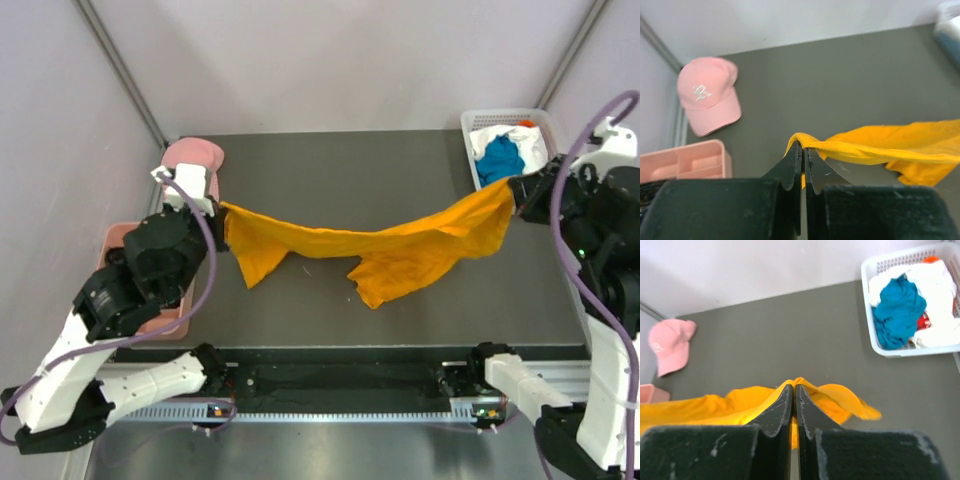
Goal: Fold and stack the t-shirts
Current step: Flatten out the tshirt
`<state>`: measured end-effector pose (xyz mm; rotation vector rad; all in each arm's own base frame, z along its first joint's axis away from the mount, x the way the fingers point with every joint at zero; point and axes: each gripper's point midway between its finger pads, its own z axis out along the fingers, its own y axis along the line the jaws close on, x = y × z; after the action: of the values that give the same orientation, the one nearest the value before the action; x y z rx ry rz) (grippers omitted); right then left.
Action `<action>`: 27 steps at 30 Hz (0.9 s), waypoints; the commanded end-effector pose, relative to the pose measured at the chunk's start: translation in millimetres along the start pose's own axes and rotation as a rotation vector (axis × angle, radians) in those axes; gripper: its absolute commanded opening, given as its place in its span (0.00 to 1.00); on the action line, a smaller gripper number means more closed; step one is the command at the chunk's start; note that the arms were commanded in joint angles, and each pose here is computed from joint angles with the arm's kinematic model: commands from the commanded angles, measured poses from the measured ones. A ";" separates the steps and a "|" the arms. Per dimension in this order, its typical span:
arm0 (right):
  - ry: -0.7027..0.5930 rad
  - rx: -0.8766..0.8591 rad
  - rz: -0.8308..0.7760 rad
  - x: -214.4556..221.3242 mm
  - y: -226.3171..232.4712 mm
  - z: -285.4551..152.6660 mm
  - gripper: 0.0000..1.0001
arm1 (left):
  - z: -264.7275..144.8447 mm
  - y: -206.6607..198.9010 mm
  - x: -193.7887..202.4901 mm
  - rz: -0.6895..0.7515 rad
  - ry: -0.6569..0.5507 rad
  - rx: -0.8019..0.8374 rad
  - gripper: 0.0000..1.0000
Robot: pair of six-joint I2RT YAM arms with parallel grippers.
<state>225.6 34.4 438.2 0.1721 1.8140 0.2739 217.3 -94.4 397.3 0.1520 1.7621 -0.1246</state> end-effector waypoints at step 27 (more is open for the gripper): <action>-0.170 -0.253 0.000 -82.5 59.9 -62.5 0.00 | 3.1 -27.4 26.7 0.003 0.070 0.136 0.00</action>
<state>210.6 64.7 521.5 0.0451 1.6995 0.4555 219.7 -128.1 346.4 0.3008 1.8779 -0.1710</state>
